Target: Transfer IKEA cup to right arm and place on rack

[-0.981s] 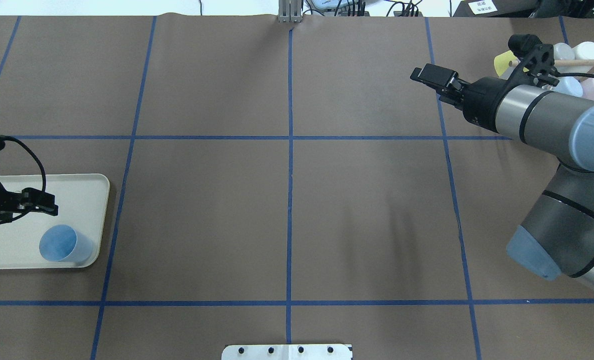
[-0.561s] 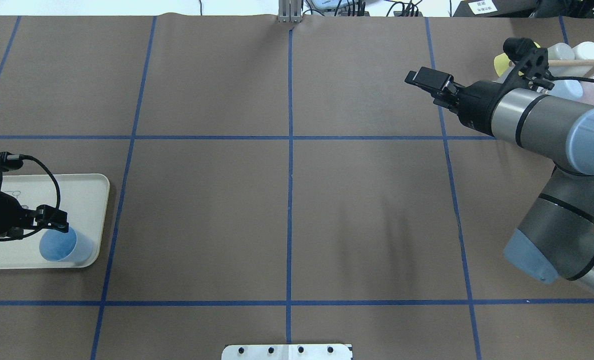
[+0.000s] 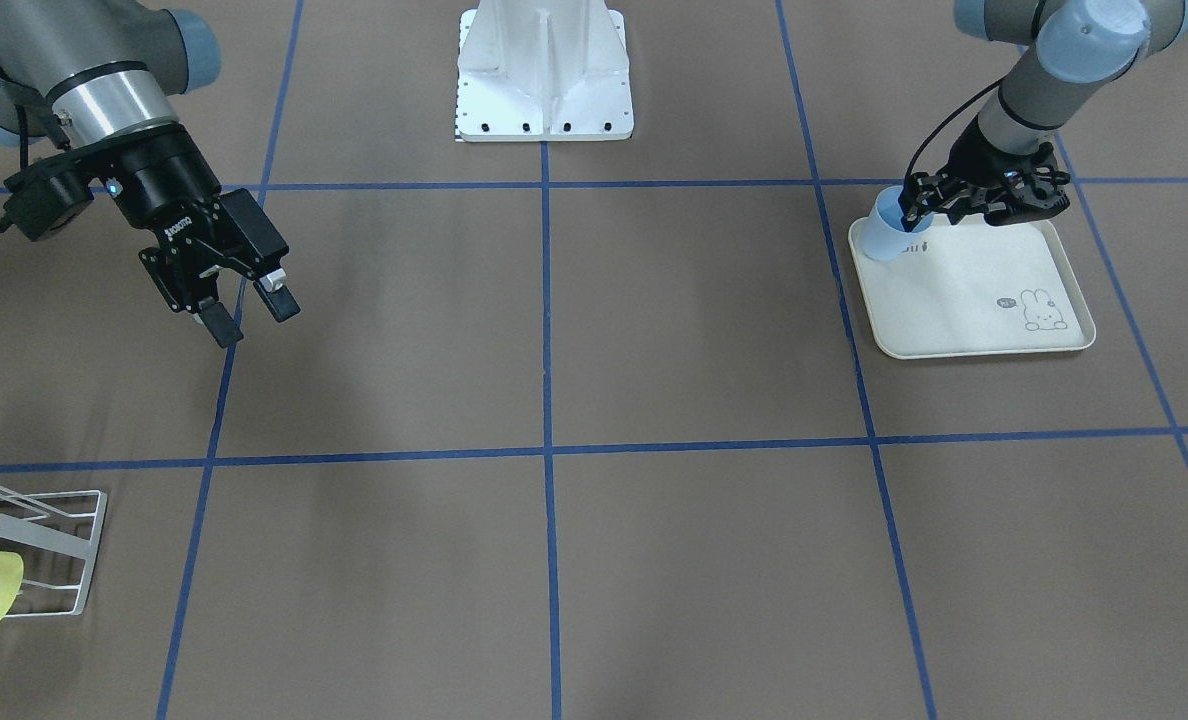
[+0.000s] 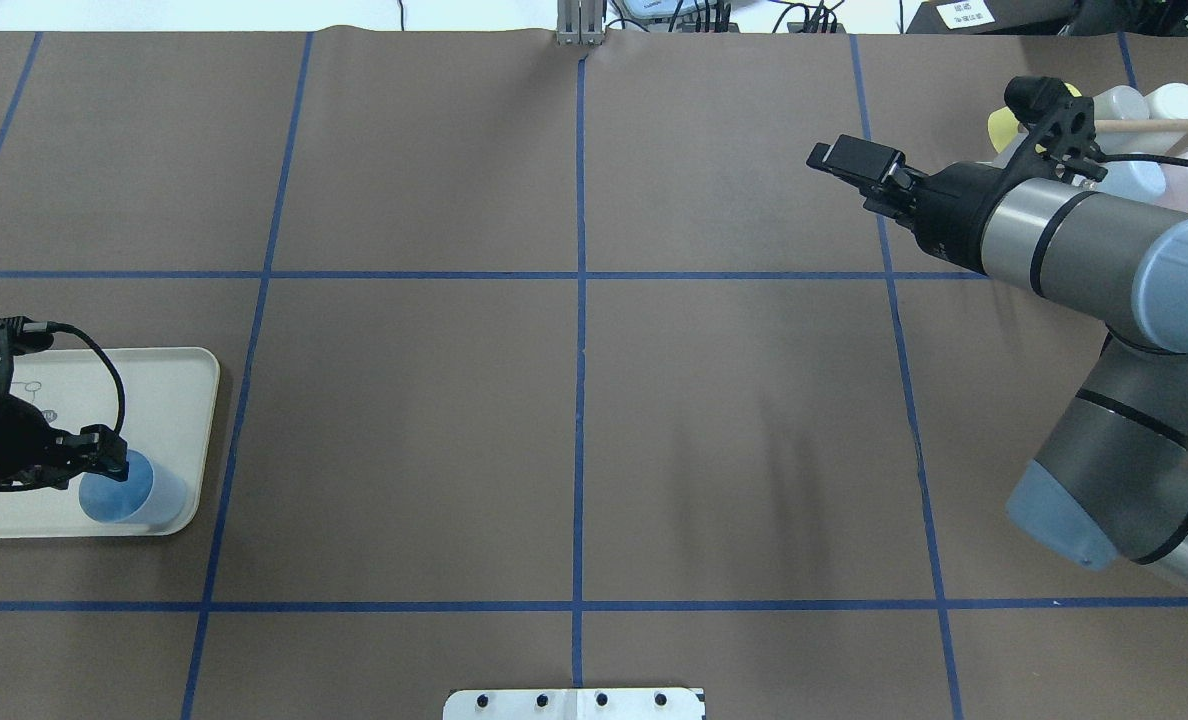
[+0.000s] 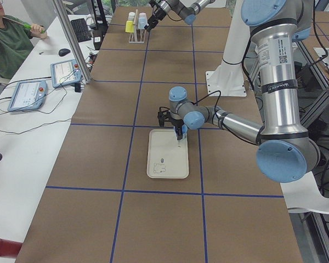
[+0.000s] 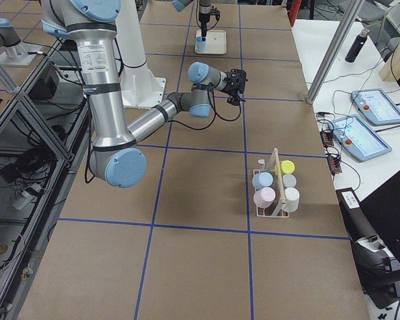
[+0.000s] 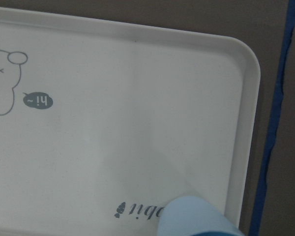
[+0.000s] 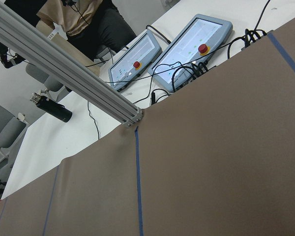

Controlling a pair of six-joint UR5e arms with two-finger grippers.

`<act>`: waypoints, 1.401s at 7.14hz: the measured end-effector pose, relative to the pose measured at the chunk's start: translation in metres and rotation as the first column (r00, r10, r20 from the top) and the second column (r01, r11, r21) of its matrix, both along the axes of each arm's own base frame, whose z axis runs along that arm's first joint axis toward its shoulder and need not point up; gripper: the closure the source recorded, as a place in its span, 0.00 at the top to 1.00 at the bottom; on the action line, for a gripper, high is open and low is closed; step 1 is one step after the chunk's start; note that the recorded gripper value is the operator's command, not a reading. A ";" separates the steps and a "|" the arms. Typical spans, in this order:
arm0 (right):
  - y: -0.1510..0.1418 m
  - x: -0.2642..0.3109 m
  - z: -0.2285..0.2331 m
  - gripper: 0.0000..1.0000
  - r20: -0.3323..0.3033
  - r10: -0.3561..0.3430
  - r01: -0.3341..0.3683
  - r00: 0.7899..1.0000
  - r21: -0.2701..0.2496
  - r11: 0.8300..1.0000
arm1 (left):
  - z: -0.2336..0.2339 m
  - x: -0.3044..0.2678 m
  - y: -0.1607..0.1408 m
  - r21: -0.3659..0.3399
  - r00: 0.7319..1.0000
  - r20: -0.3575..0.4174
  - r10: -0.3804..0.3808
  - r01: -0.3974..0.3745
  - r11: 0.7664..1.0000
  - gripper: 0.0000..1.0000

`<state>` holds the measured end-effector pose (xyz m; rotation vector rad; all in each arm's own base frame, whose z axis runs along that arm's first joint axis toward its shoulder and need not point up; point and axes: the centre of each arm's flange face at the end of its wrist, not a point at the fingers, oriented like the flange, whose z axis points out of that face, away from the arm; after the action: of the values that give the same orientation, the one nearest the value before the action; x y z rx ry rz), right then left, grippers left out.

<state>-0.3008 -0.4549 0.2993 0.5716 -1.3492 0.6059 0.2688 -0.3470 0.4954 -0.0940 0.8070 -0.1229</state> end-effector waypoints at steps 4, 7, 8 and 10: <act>0.000 -0.001 0.000 1.00 0.000 -0.002 0.002 1.000 0.000 1.000 | -0.001 0.003 0.003 -0.003 1.000 -0.004 0.011 -0.011 1.000 0.00; 0.002 -0.003 0.000 1.00 0.000 -0.007 0.007 1.000 0.000 1.000 | -0.013 -0.003 0.003 -0.020 1.000 -0.011 -0.011 0.011 1.000 0.00; 0.003 -0.004 0.000 1.00 0.000 -0.009 0.009 1.000 0.001 1.000 | -0.031 -0.014 0.004 -0.046 0.999 -0.009 -0.039 0.039 0.998 0.00; 0.006 -0.008 -0.001 1.00 0.002 -0.019 0.019 1.000 0.002 1.000 | -0.077 -0.048 -0.010 -0.066 0.992 0.001 -0.126 0.126 0.990 0.00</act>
<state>-0.3084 -0.4493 0.2981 0.5593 -1.3564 0.5895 0.2205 -0.3571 0.4180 -0.1058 0.8119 -0.2694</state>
